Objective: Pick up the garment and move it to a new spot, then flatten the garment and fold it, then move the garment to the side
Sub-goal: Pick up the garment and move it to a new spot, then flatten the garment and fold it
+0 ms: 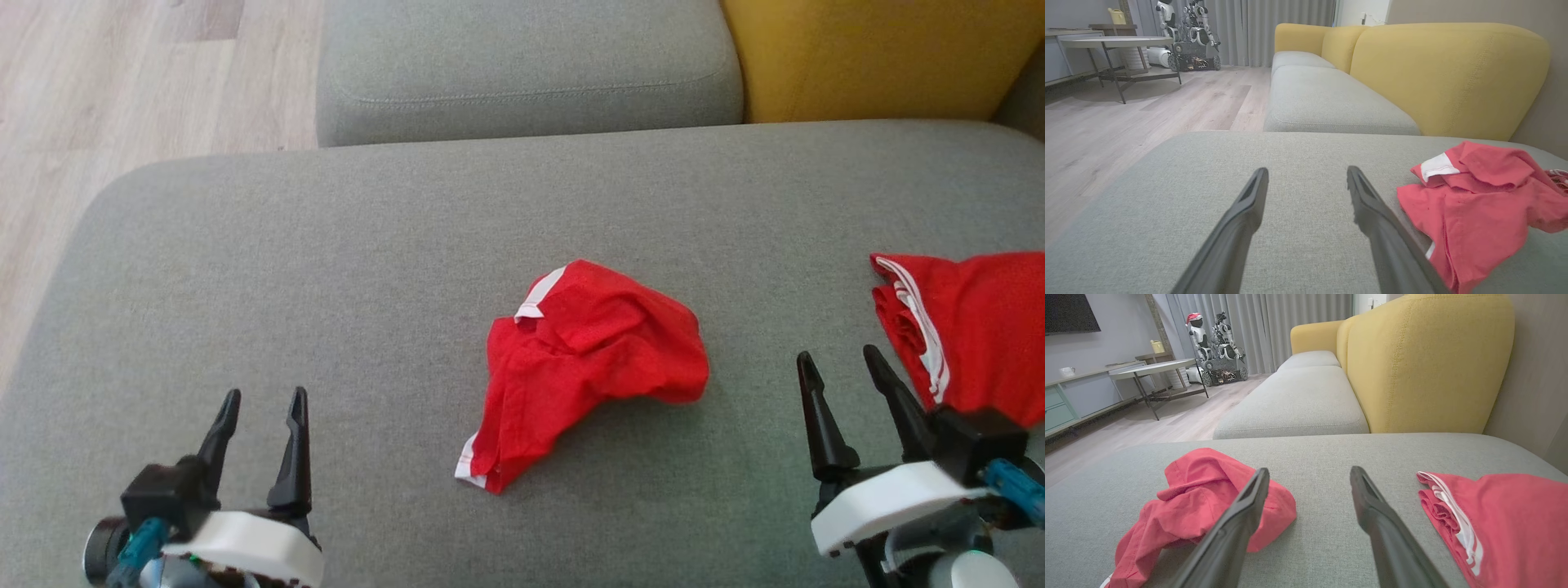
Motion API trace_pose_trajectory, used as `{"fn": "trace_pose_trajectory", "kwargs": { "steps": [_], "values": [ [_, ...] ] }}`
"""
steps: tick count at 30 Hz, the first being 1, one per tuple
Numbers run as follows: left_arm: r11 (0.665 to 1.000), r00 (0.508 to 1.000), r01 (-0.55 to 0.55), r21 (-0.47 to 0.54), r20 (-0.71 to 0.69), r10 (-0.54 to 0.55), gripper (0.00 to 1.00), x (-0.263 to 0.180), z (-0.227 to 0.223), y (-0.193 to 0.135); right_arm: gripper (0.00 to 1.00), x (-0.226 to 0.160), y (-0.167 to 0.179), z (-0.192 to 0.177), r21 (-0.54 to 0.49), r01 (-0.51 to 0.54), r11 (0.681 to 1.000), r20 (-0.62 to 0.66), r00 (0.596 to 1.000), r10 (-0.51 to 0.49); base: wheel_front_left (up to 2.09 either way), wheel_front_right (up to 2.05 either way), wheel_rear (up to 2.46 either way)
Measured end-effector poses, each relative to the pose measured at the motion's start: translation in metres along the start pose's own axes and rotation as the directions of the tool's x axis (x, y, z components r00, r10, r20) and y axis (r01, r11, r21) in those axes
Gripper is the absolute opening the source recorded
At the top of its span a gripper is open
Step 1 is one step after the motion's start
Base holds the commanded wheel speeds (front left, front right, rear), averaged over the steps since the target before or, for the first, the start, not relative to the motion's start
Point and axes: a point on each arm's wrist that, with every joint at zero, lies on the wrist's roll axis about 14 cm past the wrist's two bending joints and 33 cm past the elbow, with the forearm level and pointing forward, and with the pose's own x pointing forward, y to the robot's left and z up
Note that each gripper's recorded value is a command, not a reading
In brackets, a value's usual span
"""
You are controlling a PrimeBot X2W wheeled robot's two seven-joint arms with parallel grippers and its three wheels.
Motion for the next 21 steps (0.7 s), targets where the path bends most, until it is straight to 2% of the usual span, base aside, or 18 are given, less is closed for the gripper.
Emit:
{"fn": "trace_pose_trajectory", "kwargs": {
  "steps": [21],
  "values": [
    [1.000,1.000,0.015,0.011,-0.020,-0.015,1.00,-0.0018,-0.0036,-0.0043,1.00,-0.0030,-0.0010,-0.0044,-0.003,0.005,1.000,-0.017,1.000,-0.005,0.00,0.00,0.00]
  ]
}}
